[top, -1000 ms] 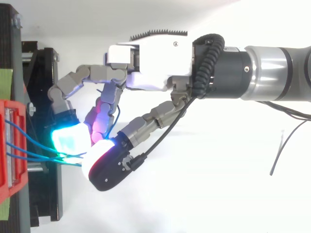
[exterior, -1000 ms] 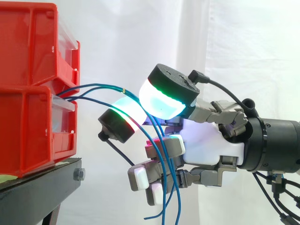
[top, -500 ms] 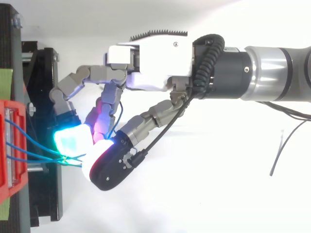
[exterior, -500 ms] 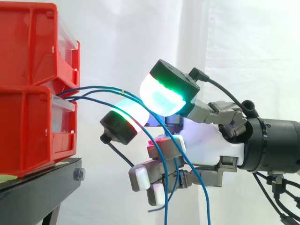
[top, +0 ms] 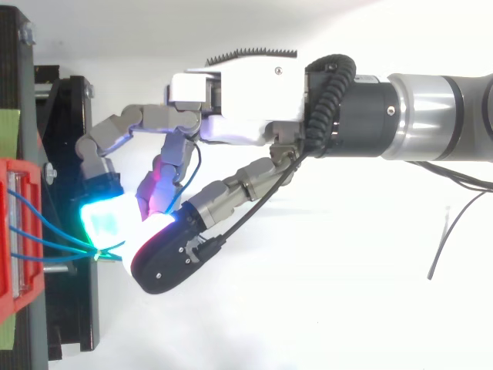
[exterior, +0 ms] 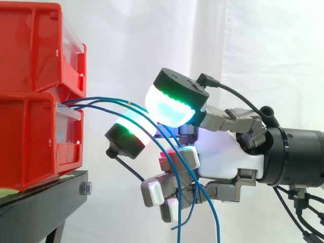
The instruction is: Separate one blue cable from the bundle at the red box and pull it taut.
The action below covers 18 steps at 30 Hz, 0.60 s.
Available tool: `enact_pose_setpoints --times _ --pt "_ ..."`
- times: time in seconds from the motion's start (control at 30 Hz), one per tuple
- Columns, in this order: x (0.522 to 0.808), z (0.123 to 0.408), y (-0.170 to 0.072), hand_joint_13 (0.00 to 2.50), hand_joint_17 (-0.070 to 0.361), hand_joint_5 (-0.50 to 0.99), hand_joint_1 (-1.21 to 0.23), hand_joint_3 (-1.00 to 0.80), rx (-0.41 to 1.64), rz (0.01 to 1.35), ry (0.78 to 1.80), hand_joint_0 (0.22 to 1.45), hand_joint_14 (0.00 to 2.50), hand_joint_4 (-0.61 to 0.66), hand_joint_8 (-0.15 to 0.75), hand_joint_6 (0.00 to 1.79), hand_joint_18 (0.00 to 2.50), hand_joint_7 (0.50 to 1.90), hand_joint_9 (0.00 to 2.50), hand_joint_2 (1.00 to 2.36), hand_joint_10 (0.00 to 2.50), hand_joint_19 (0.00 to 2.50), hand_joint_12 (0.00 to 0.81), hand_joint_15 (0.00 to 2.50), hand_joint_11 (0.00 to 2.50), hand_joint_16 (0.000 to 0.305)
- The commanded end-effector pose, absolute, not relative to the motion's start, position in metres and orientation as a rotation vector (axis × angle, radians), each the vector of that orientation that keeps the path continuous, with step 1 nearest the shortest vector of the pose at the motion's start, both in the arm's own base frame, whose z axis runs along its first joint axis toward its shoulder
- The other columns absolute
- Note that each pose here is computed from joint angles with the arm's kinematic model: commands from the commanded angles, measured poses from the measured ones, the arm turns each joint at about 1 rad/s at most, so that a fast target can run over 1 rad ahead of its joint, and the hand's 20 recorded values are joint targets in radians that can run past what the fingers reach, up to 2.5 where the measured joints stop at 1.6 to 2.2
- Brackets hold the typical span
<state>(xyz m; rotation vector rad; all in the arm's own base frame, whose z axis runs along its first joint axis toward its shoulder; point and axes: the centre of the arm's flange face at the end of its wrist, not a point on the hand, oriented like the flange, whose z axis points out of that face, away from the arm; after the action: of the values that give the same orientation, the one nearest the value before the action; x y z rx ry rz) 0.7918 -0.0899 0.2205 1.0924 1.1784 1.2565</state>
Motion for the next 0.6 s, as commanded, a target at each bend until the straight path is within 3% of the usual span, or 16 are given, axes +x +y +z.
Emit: enact_pose_setpoints --times 0.0,0.07,0.33,0.57 --pt "0.7918 0.2207 -0.0902 0.99 0.126 -0.07 -0.72 -0.16 1.092 1.257 1.178 0.56 0.02 0.05 0.362 0.72 0.92 1.29 1.31 1.02 0.02 0.78 0.417 0.63 0.94 0.056" --pt "0.7915 0.2199 -0.0902 0.97 0.119 -0.10 -0.77 -0.16 1.093 1.256 1.180 0.57 0.02 0.05 0.349 0.78 0.90 1.23 1.28 1.02 0.03 0.80 0.404 0.63 0.97 0.053" --pt "0.7912 0.2196 -0.0902 0.94 0.113 -0.14 -0.85 -0.15 1.096 1.256 1.181 0.59 0.02 0.05 0.341 0.85 0.87 1.27 1.23 1.02 0.03 0.81 0.391 0.64 1.02 0.050" --pt "0.7911 0.2196 -0.0915 0.94 0.113 -0.16 -0.94 -0.32 1.096 1.254 1.181 0.64 0.02 0.09 0.345 0.88 0.88 1.21 1.21 1.01 0.03 0.78 0.395 0.63 1.06 0.050"
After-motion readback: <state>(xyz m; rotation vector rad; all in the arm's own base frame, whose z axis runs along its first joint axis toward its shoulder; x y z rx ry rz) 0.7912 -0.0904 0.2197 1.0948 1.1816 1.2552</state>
